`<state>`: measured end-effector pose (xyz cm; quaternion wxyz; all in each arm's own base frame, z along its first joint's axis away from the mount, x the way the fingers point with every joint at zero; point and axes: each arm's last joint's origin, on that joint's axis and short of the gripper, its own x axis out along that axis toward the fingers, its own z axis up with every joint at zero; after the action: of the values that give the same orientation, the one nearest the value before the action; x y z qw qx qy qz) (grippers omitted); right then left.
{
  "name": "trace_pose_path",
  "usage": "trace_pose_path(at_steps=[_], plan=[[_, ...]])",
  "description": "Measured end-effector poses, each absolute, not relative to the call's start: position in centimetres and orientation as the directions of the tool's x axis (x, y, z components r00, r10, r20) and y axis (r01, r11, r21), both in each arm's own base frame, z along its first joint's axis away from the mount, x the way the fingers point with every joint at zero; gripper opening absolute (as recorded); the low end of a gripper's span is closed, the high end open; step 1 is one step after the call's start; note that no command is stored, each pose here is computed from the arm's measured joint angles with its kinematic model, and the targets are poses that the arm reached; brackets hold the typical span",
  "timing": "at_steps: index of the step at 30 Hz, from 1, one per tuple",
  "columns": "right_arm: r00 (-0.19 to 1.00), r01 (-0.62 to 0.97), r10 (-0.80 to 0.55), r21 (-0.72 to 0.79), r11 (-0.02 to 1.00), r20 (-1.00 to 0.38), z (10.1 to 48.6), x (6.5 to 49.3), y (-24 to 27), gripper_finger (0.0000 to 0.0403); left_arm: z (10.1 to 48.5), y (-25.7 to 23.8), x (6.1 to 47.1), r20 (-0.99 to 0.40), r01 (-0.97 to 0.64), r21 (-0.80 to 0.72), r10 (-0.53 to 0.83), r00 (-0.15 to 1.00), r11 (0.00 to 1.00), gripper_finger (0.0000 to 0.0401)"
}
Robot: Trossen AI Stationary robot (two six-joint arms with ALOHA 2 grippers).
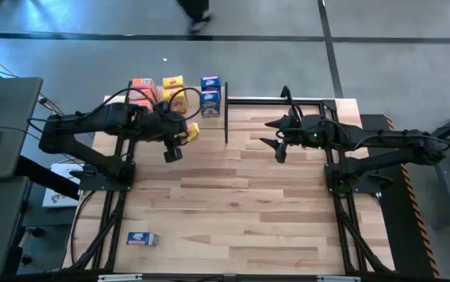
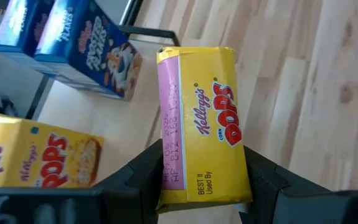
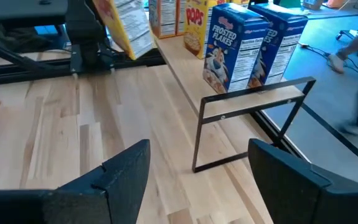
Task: Stack cereal on shelf
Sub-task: Put the yellow cereal box on the shelf aligned with the other yellow cereal boxes
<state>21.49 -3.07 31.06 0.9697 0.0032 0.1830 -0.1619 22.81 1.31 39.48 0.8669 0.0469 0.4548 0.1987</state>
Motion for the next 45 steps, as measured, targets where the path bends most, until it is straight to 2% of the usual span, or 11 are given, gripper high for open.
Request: trace_pose_path(at_steps=[18,45], plan=[[0.880,0.315,-0.313,-0.053,0.948,-0.357,31.0,21.5,-3.1,0.0264,40.6,5.6,18.6,-0.761,-0.345,0.206,0.372,0.532,0.916,0.0147],[0.879,0.316,-0.313,-0.054,0.947,-0.359,31.0,21.5,-3.1,0.0264,40.8,10.0,16.8,-0.751,-0.175,0.100,0.190,0.633,0.980,0.0147]])
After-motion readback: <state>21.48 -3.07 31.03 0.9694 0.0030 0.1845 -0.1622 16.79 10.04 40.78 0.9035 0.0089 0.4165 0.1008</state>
